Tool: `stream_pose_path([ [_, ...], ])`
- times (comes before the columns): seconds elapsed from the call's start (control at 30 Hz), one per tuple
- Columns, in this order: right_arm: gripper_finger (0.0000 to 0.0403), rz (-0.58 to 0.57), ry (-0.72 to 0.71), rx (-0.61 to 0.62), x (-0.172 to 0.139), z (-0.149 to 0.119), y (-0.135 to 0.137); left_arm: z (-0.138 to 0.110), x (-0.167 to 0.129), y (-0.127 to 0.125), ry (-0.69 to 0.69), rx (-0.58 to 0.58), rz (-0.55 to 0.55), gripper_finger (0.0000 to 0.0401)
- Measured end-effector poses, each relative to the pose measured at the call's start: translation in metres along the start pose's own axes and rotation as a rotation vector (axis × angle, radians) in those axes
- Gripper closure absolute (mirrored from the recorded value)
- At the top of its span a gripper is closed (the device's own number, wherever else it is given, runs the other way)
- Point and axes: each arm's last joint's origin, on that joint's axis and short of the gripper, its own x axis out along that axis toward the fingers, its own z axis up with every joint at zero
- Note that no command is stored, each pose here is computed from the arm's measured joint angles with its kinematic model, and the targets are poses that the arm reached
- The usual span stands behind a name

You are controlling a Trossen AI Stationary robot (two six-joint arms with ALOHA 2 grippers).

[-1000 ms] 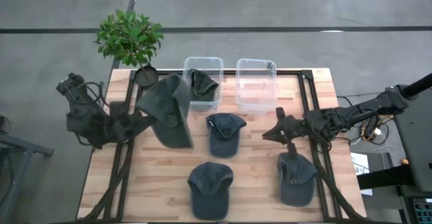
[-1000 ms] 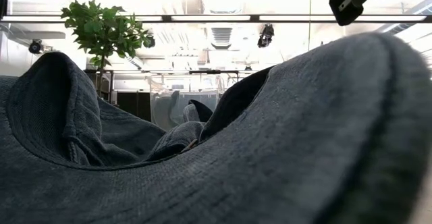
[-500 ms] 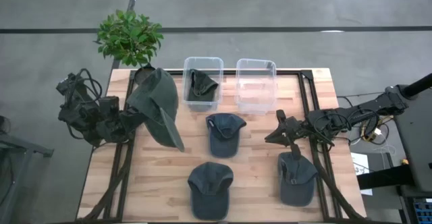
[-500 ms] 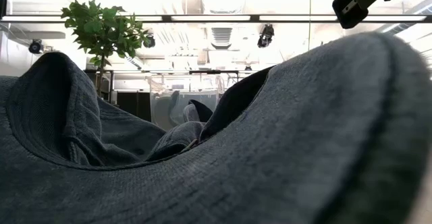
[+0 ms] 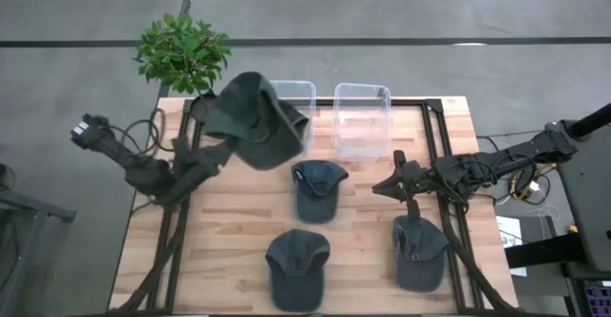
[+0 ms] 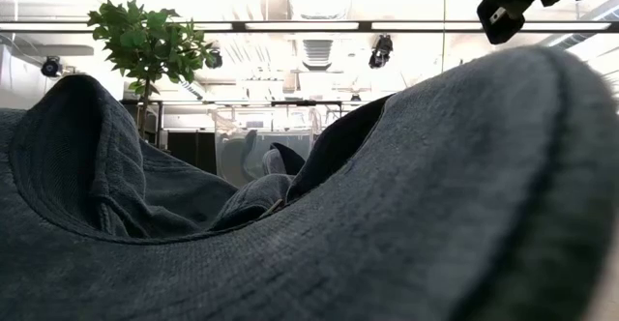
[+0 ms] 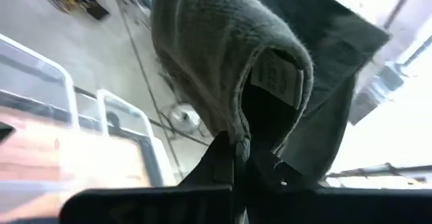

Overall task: Pick & Place hat
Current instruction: Put the green cap into the left transparent bin

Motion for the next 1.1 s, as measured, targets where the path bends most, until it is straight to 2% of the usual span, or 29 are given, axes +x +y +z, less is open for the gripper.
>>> stream_pose_path([
  [0.23, 0.0367, 0.0, -0.001, -0.004, 0.0, 0.001, 0.0, -0.016, 0.033, 0.008, -0.032, 0.089, 0.0, 0.0397],
  [0.37, 0.0367, 0.002, -0.006, 0.0, -0.001, 0.002, 0.001, -0.015, 0.056, 0.008, 0.008, 0.164, 0.036, 0.0397],
  [0.43, 0.0367, 0.003, -0.008, 0.001, -0.001, 0.003, 0.001, -0.01, 0.069, 0.009, 0.052, 0.208, 0.098, 0.0397],
  [0.6, 0.0367, 0.003, -0.008, 0.001, -0.001, 0.003, 0.001, 0.012, 0.096, 0.017, 0.149, 0.303, 0.33, 0.0397],
  [0.7, 0.0367, 0.003, -0.008, 0.001, -0.001, 0.003, 0.001, 0.026, 0.109, 0.02, 0.165, 0.353, 0.429, 0.0397],
  [0.87, 0.0367, 0.003, -0.008, 0.001, -0.001, 0.003, 0.001, 0.046, 0.131, 0.024, 0.212, 0.378, 0.458, 0.0397],
  [1.1, 0.0367, 0.004, -0.008, 0.014, -0.001, 0.003, 0.001, 0.054, 0.167, 0.055, 0.286, 0.414, 0.564, 0.0397],
])
